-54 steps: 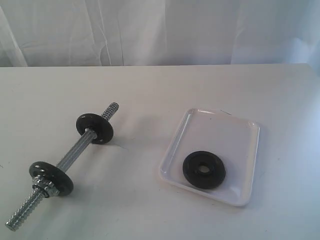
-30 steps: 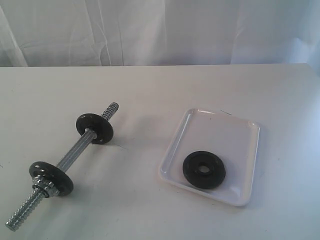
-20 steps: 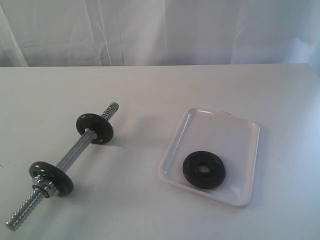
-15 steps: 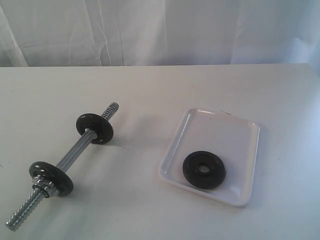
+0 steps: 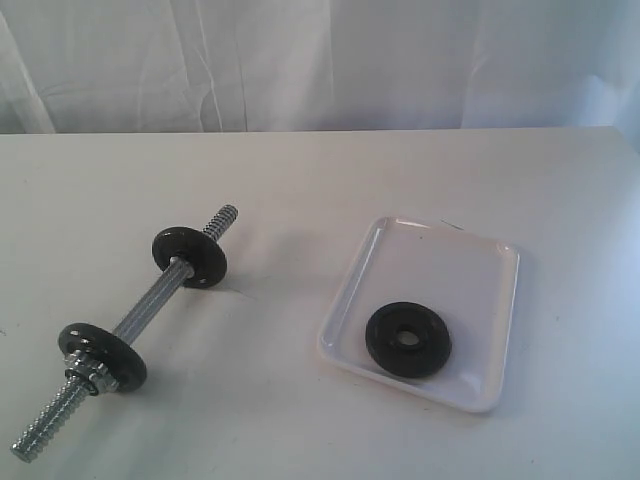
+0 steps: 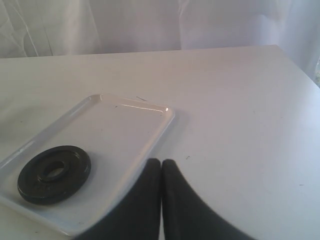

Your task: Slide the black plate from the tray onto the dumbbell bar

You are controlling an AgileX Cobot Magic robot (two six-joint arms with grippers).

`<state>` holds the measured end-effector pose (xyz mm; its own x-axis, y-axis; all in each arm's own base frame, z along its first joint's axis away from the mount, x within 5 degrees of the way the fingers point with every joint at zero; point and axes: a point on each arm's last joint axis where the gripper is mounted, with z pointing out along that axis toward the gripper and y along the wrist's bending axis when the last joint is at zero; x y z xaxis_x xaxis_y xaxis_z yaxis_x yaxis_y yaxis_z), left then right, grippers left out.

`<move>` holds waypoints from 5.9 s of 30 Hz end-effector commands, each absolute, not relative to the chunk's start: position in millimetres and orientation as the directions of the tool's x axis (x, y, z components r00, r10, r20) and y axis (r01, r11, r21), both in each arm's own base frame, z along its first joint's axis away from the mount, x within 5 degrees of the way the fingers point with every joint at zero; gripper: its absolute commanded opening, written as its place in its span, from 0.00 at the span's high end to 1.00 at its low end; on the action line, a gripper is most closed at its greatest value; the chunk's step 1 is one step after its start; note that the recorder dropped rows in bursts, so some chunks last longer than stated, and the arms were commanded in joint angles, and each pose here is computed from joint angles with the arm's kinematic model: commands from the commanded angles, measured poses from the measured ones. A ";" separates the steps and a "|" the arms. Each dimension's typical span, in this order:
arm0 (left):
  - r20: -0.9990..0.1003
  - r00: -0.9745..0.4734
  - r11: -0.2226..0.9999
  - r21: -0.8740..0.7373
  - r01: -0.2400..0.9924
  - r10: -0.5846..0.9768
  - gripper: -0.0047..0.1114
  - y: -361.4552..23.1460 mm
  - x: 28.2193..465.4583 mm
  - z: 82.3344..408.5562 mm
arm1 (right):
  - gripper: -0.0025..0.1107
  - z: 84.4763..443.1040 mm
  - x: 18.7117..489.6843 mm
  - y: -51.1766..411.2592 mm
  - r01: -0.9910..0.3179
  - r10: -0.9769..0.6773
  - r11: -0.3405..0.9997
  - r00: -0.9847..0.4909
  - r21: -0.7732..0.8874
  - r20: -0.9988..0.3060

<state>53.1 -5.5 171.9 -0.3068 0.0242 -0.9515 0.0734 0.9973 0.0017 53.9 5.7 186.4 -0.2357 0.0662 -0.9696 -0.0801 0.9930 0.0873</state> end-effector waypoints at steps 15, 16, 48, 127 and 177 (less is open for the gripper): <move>-0.989 0.109 0.995 0.096 0.005 0.095 0.96 -0.7 57.0 208.4 | 0.98 185.6 54.0 6.1 -0.085 0.071 0.992 -0.224 0.092 -0.972; -0.983 0.110 0.989 0.146 0.000 0.145 0.96 -0.7 57.0 208.4 | 0.98 185.6 54.0 6.1 -0.085 0.071 0.992 -0.224 0.092 -0.972; -0.855 0.360 0.928 -0.347 0.136 -0.373 0.96 1.5 49.4 286.6 | 0.98 186.3 54.1 6.1 -0.086 0.071 0.992 -0.216 0.092 -0.974; -0.377 -0.720 0.791 0.060 0.609 0.583 0.11 -154.0 305.7 185.4 | 0.98 188.4 54.5 6.0 -0.087 0.074 0.992 -0.194 0.092 -0.978; -0.397 -0.722 0.799 0.047 0.600 0.566 0.96 -154.4 304.4 192.4 | 0.98 188.4 54.5 6.0 -0.087 0.074 0.992 -0.194 0.092 -0.978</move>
